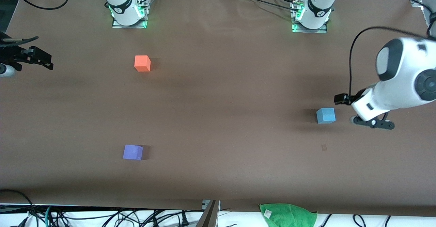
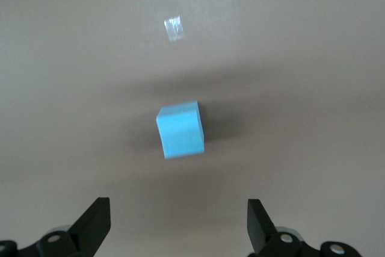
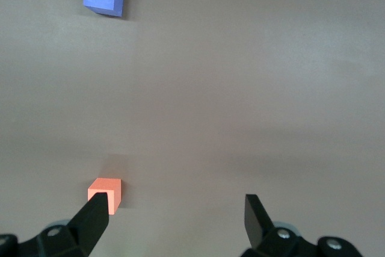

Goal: Place blue block between orange and purple blocks
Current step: 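Reach the left gripper down and grasp the light blue block, then carry the light blue block with the left gripper toward the table middle, then release the blue block with the left gripper while the right gripper approaches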

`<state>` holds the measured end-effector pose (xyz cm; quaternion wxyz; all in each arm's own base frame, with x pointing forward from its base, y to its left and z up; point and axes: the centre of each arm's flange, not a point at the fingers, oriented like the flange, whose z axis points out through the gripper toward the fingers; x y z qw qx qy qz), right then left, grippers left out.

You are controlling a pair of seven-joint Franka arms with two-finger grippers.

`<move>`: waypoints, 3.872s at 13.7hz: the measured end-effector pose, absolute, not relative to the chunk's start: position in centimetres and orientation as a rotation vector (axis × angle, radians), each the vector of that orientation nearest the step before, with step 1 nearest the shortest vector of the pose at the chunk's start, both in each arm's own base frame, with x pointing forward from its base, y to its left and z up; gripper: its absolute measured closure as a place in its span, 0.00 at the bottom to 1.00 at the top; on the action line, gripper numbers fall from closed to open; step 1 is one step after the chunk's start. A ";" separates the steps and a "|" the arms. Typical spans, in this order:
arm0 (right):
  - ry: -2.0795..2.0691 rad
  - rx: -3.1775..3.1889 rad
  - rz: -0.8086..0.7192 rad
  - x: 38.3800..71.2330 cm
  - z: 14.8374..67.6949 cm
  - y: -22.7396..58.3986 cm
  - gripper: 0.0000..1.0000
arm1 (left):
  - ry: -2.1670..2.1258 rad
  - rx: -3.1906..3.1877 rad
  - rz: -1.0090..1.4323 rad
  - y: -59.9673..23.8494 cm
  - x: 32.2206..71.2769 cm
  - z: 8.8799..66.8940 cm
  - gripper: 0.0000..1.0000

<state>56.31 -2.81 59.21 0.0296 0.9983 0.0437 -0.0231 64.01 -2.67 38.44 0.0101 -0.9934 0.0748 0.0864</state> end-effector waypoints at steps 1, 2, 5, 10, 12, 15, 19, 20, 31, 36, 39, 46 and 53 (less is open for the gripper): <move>0.135 3.079 -0.071 56.3 59.2 -2.8 0.00 | 0.236 -3.105 0.239 -2.7 64.1 36.0 0.00; 0.135 3.079 -0.071 56.3 59.2 -2.8 0.00 | 0.235 -3.109 0.206 -2.7 63.9 33.6 0.00; 0.134 3.079 -0.073 56.3 59.2 -2.8 0.00 | 0.205 -3.120 0.098 -2.0 61.8 27.0 0.00; 0.134 3.079 -0.073 56.3 59.1 -2.8 0.00 | 0.152 -3.128 0.094 0.1 59.9 22.6 0.00; 0.134 3.079 -0.073 56.4 59.1 -2.8 0.00 | 0.152 -3.130 0.100 0.0 59.6 21.2 0.00; 0.134 3.079 -0.072 56.4 59.1 -2.9 0.00 | 0.142 -3.134 0.118 0.2 59.3 18.3 0.13; 0.134 3.079 -0.068 56.4 59.2 -2.9 0.00 | 0.142 -3.136 0.082 0.1 60.0 19.1 0.42; 0.134 3.079 -0.068 56.4 59.2 -2.9 0.00 | 0.151 -3.138 0.045 -0.3 60.6 20.3 0.42; 0.132 3.079 -0.064 56.5 59.3 -2.9 0.00 | 0.233 -3.253 0.074 -36.2 56.7 34.2 0.42; 0.133 3.080 -0.076 56.7 58.8 -2.9 0.00 | 0.120 -3.276 0.189 -47.1 52.9 25.0 0.42; 0.134 3.080 -0.083 56.9 58.4 -2.9 0.00 | -0.002 -3.274 0.131 -48.9 52.2 19.8 0.42; 0.136 3.080 -0.058 57.7 57.8 -2.9 0.00 | -0.109 -3.229 0.048 -49.4 52.5 19.6 0.29; 0.142 3.082 -0.113 58.7 55.5 -2.8 0.00 | -0.108 -3.166 0.050 -47.5 53.6 33.5 0.00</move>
